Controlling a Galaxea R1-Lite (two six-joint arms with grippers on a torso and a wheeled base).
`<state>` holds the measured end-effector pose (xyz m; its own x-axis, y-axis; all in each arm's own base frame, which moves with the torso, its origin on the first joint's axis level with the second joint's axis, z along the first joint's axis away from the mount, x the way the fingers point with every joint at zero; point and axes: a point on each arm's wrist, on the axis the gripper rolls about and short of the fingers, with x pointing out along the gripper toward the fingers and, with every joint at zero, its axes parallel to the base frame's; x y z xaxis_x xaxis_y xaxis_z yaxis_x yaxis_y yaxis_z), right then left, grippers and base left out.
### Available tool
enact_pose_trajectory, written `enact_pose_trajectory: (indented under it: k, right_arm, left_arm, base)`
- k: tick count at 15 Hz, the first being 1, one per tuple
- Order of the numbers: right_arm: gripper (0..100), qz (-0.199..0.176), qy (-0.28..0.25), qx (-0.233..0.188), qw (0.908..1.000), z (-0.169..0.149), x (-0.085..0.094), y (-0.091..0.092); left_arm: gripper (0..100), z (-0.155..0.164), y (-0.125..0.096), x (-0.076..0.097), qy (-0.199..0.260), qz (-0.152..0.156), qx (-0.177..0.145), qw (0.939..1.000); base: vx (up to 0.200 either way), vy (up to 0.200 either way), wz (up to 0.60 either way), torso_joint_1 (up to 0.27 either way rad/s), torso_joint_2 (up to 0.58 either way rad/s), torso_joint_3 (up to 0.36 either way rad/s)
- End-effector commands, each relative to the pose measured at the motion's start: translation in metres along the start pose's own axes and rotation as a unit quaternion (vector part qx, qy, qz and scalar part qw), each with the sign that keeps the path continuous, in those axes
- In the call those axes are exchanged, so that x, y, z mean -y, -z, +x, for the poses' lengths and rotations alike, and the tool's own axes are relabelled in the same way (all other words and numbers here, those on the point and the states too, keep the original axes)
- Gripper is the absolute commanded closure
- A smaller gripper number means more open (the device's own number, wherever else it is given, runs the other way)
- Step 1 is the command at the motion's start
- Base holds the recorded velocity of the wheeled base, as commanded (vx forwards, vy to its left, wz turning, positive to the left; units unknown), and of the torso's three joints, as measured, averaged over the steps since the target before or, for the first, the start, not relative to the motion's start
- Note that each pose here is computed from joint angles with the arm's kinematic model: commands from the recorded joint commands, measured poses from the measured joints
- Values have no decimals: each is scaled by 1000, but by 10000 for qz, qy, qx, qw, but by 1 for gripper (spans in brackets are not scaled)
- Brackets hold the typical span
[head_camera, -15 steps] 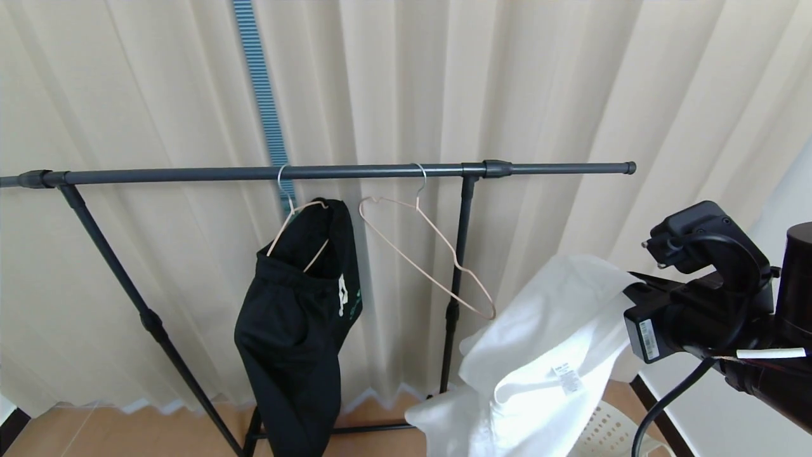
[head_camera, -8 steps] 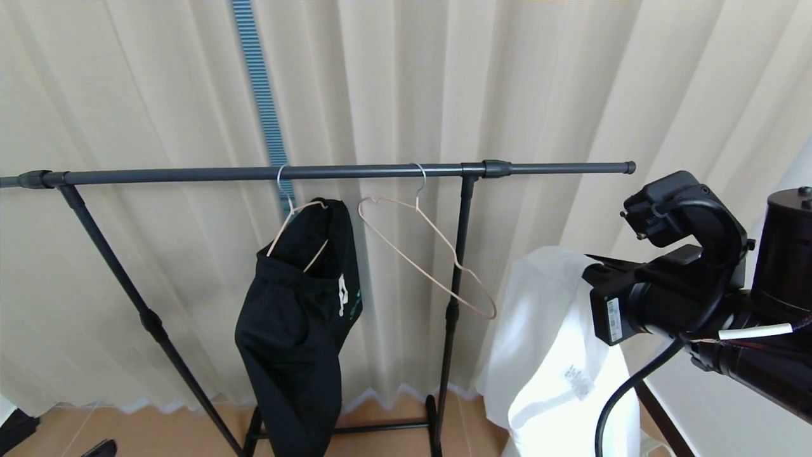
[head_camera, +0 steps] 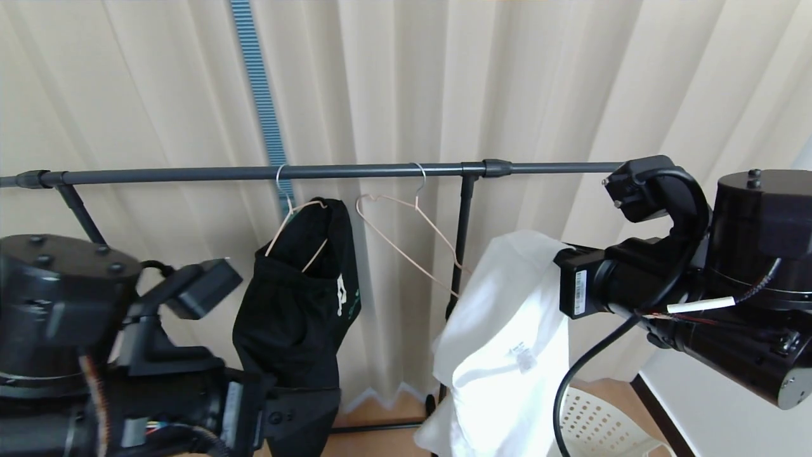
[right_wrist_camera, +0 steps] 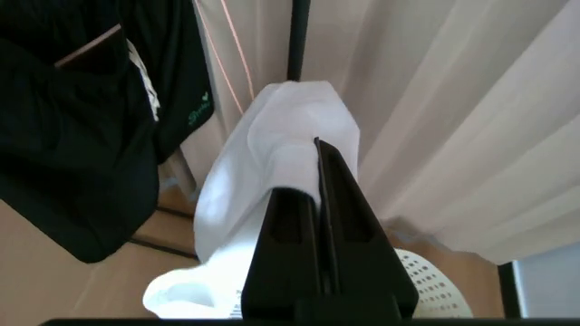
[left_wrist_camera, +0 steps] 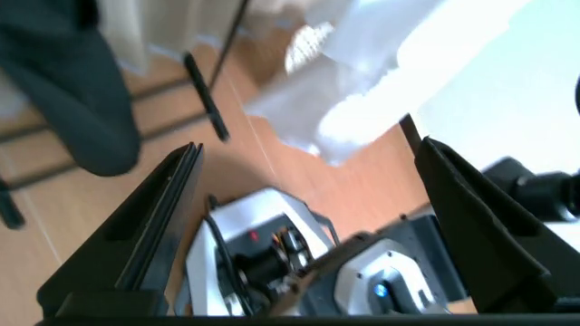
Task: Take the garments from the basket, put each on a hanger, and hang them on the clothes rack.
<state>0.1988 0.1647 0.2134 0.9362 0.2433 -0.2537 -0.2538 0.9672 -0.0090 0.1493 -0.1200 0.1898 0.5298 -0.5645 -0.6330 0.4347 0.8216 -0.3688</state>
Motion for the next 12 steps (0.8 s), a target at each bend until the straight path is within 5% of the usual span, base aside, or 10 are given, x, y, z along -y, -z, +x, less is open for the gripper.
enact_pose_trajectory:
  k: [1,5,12]
  right_arm:
    - [100,42,-197,-40,9998,8,-16,3]
    - [100,89,-524,-241,9983,12,-43,16]
    - [100,137,-591,-189,9980,7,-45,14]
  left_arm:
    - [0,71,-9,23,6,97,-881,9961]
    - [0,116,-17,30,-58,100,-1170,9931]
    - [0,150,-28,40,-65,62,-1184,9929]
  base:
    - [0,0,0,0,0,0]
    - [0,0,0,0,0,0]
    - [0,0,0,0,0,0]
